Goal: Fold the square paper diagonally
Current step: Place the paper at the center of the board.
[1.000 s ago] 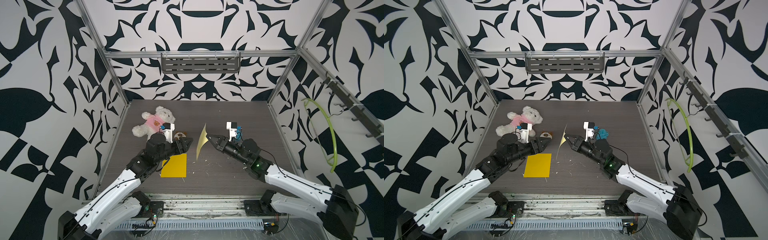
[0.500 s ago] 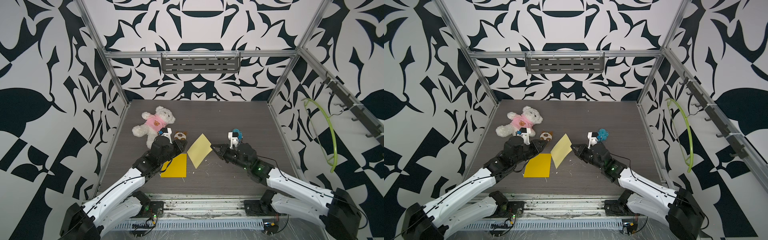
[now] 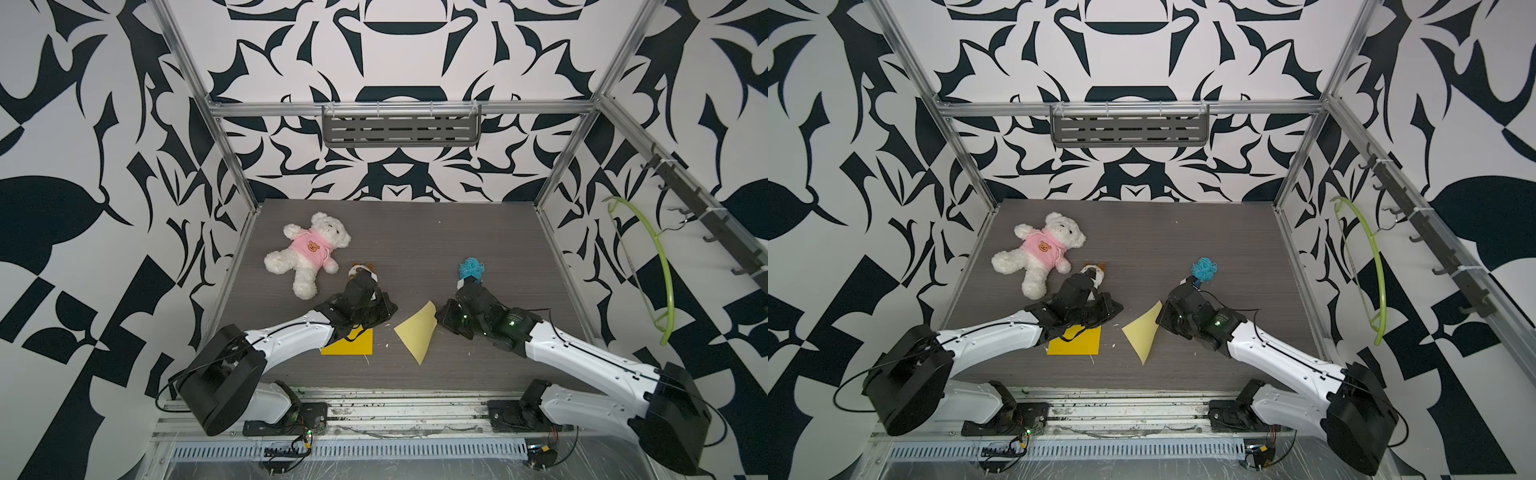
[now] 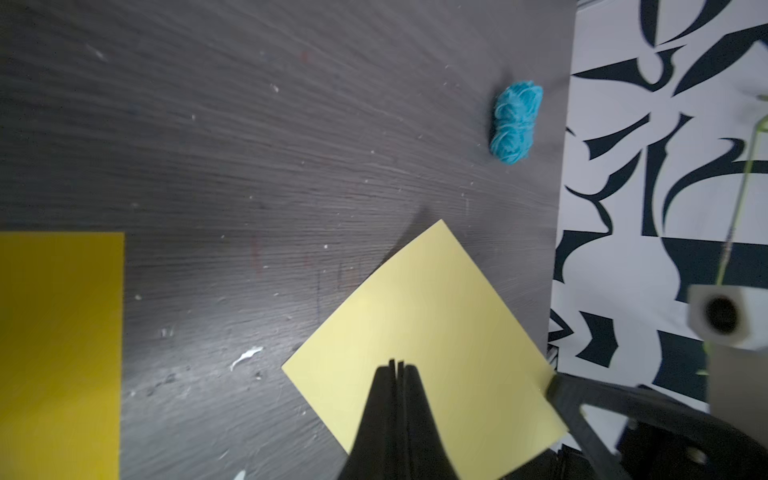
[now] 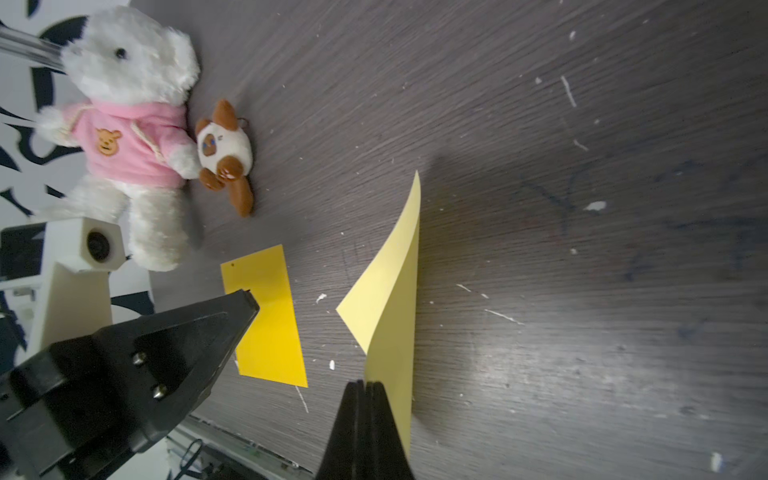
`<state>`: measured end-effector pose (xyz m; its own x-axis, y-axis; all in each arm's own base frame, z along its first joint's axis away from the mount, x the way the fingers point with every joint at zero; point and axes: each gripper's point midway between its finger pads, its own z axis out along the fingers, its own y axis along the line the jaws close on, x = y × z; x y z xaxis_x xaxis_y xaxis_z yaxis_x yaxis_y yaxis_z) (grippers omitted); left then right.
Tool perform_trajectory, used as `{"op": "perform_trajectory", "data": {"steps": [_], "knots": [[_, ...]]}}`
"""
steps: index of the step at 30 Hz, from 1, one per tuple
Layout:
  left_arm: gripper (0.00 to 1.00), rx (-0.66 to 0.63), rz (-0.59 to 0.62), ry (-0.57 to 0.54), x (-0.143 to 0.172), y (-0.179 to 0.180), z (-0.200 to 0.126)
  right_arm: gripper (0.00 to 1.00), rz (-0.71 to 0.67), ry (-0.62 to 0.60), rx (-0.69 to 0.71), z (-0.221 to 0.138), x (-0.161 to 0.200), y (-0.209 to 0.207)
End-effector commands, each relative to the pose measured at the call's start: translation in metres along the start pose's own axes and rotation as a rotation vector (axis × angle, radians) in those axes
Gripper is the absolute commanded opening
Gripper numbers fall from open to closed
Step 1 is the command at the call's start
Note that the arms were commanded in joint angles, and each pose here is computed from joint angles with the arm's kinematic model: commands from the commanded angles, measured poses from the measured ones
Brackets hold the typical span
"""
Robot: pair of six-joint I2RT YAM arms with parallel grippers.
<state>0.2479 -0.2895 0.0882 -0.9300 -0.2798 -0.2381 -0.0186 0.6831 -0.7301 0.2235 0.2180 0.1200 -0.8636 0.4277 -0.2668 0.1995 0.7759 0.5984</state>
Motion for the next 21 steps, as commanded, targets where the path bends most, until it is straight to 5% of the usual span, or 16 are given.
{"op": "perform_trajectory", "data": {"steps": [1, 9, 21], "knots": [[0.00, 0.028, 0.010, 0.015, 0.004, -0.003, 0.012, 0.00, -0.059, -0.023, 0.065, -0.009, -0.009, -0.003], [0.00, -0.005, 0.022, 0.141, 0.045, 0.008, 0.044, 0.00, -0.066, -0.033, 0.096, -0.005, -0.013, -0.005], [0.00, -0.181, 0.073, 0.112, 0.047, 0.049, 0.025, 0.00, -0.073, -0.026, 0.111, -0.001, -0.011, -0.008]]}}
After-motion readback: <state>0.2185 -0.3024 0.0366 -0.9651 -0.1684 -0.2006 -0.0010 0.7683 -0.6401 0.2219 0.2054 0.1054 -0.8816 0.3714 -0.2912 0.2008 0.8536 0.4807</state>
